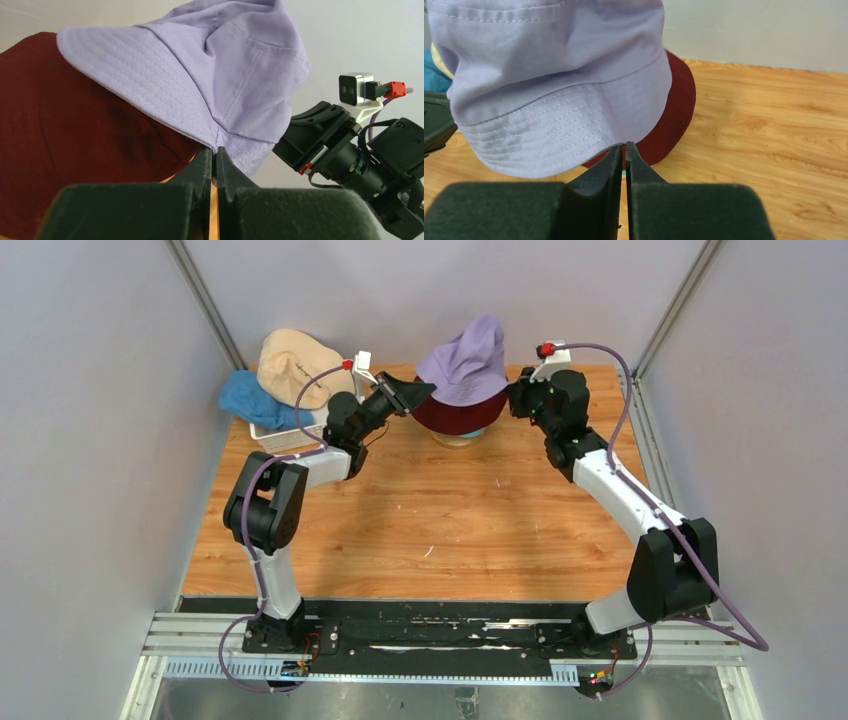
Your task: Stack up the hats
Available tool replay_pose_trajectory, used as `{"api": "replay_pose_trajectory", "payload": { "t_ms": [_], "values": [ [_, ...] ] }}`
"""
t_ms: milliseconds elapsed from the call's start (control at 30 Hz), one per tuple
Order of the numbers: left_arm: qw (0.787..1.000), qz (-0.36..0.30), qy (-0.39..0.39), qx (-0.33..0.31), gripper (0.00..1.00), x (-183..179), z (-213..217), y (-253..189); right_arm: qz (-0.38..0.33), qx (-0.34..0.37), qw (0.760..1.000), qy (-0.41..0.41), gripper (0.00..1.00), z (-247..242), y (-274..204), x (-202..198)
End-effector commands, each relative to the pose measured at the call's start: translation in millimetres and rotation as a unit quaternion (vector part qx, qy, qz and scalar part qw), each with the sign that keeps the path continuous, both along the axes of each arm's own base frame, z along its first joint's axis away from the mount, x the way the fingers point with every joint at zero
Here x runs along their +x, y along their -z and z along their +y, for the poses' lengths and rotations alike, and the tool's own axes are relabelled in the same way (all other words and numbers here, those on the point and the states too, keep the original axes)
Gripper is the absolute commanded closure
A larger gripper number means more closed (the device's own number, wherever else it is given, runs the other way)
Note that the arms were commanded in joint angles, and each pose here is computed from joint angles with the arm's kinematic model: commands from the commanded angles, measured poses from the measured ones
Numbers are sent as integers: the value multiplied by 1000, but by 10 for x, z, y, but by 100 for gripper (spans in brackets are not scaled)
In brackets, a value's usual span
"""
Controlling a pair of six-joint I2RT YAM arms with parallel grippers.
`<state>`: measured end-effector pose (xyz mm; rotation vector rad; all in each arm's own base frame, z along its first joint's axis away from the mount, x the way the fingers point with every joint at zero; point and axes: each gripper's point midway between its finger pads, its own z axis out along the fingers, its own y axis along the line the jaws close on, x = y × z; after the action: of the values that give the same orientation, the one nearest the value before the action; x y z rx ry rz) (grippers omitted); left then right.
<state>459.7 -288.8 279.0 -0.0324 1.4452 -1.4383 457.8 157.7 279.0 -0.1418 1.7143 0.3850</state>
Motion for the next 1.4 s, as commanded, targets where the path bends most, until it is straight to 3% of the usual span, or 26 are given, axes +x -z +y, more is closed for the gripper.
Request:
{"api": "replay_pose_trajectory", "payload": {
  "t_ms": [0, 367, 600, 900, 1100, 1367],
  "values": [
    [999, -30, -3, 17, 100, -55, 23, -5, 19, 1, 1000, -4, 94, -21, 126, -61],
    [999, -2, -11, 41, 100, 35, 32, 323, 21, -20, 999, 19, 87, -152, 78, -147],
    [998, 24, -44, 40, 94, 177, 349, 514, -2, -10, 1000, 9, 85, -72, -181, -11],
    [995, 41, -84, 40, 64, 368, 709, 552, -19, 13, 999, -24, 84, 161, -441, 299],
    [994, 34, -95, 33, 55, 446, 808, 353, -14, 19, 999, -38, 83, 262, -434, 437],
    [999, 9, -24, -23, 49, 668, 641, 43, -16, 16, 999, -38, 83, 261, -454, 452]
  ]
}}
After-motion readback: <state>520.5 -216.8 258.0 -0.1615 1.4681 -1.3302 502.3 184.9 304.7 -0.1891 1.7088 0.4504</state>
